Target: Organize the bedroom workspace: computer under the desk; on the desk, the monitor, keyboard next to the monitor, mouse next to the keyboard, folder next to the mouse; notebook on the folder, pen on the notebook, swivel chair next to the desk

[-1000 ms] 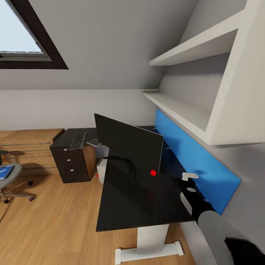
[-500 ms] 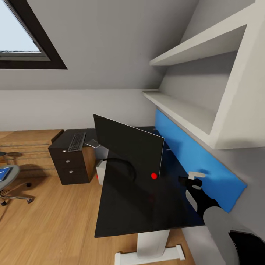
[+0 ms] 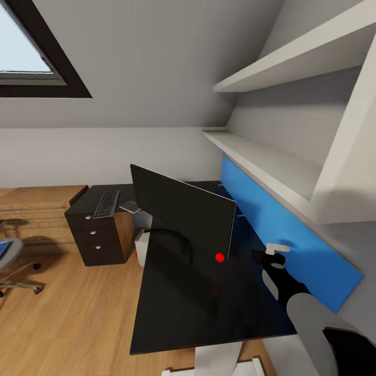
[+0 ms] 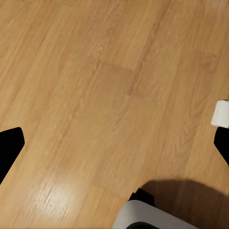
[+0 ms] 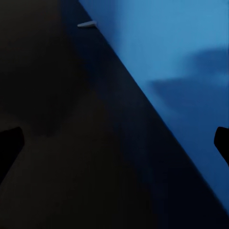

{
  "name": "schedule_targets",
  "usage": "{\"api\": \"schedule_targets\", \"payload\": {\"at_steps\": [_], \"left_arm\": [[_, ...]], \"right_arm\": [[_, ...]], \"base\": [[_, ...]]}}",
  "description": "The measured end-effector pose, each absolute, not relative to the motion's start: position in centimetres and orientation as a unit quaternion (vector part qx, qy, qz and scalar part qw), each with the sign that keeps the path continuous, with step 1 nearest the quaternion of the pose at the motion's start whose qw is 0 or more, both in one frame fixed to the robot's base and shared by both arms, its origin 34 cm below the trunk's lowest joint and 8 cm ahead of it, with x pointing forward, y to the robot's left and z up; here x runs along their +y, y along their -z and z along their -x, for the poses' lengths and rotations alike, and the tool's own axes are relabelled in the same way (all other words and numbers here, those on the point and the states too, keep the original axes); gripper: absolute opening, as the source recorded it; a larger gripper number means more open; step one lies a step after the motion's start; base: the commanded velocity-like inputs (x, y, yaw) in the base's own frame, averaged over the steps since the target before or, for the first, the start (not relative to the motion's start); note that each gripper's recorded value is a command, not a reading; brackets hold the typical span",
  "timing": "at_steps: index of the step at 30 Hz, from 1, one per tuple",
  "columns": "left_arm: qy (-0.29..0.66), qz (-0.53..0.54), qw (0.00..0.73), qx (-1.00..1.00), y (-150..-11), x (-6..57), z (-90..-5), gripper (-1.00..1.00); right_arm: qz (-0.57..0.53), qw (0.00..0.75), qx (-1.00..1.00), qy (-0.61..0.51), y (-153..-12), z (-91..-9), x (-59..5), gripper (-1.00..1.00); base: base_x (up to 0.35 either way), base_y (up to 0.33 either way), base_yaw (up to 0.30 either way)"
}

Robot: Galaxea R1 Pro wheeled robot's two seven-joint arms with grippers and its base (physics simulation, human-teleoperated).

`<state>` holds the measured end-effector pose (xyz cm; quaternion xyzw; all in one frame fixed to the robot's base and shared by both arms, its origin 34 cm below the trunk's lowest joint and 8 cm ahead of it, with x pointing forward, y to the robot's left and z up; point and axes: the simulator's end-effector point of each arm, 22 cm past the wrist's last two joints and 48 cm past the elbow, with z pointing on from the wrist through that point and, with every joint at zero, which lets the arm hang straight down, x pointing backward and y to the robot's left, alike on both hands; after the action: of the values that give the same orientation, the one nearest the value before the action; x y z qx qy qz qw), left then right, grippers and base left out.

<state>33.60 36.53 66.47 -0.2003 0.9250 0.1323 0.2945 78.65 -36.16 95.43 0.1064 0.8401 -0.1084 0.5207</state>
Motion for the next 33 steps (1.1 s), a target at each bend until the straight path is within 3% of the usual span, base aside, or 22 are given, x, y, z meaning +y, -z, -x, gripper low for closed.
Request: {"api": "schedule_targets", "payload": {"at_steps": [7, 19, 33], "left_arm": [[-0.133, 0.2, 0.295, 0.925, -66.5, 36.6, -33.6, 1.0], [-0.132, 0.199, 0.295, 0.925, -66.5, 36.5, -33.6, 1.0], [-0.132, 0.197, 0.295, 0.926, -66.5, 36.4, -33.7, 1.0]], "right_arm": [[-0.106, 0.521, 0.84, 0.108, -95.4, -78.6, -36.1, 1.0], [-0.102, 0.524, 0.839, 0.102, -95.2, -78.6, -35.2, 1.0], [-0.095, 0.564, 0.817, 0.074, -96.5, -79.7, -31.0, 1.0]], "base": [[0.054, 0.0, 0.0], [0.265, 0.0, 0.0], [0.022, 0.0, 0.008]]}}
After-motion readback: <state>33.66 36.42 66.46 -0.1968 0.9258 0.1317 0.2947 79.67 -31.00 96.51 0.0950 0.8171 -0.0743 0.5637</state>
